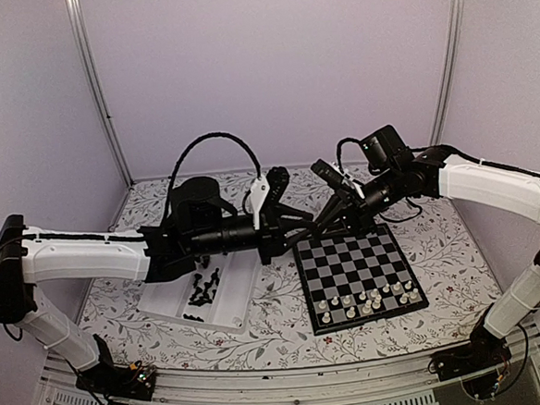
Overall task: Set up the chess pieces on the board
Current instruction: Pick up the chess piece from the chessboard.
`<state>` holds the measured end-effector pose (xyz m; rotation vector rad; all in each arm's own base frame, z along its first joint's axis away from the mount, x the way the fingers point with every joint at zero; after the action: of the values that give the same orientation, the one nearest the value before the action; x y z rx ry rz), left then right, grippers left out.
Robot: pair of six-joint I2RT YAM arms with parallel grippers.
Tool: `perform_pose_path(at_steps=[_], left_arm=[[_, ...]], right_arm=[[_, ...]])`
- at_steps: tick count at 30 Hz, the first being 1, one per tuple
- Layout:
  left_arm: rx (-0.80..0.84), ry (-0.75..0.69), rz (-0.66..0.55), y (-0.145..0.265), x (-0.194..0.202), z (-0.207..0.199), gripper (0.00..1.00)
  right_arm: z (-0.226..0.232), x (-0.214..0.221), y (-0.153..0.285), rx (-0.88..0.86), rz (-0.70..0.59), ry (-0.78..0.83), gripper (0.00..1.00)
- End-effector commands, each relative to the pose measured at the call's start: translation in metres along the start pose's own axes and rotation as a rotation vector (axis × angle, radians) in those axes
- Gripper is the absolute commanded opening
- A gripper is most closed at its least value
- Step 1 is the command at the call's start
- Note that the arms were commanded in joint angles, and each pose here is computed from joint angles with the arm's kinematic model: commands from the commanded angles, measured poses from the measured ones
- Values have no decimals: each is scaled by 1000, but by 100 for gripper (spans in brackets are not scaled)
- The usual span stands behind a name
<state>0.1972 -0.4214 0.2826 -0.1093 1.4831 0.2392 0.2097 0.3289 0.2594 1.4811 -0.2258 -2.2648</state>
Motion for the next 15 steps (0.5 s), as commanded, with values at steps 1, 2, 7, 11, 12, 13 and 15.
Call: perform_pose_path(at_steps=[1,2,7,11,12,13,15], left_arm=[[54,-2,19,-11,1,-8,21],[56,1,26,-12,3,-8,19],[55,5,49,-16,6,-6,6],[50,-1,97,-22,9,-3,3],[52,1,115,-24,11,-3,3],[56,2,135,-26,14,-3,3],[59,6,174,-28,21,-3,3]], right_arm=[[5,-5,4,-8,-20,19,5],[6,-5,4,-9,-20,20,5],[2,-1,5,20,-5,15,13],[-16,17,18,204,73,40,36],[-25,28,24,273,104,49,41],[-35,40,34,338,131,39,44],[-51,67,57,447,168,10,49]])
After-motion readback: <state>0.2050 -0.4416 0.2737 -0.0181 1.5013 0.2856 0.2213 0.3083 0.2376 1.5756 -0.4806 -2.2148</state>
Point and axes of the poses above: each gripper's point midway between its finger pads, its own y axis back along the fingers, its own z axis along the line the jaws close on, x = y × z, the point moved 2 cm from there along y, back along the fingers, and after that the axes turned 8 degrees about -y, right-handed, at the moved point
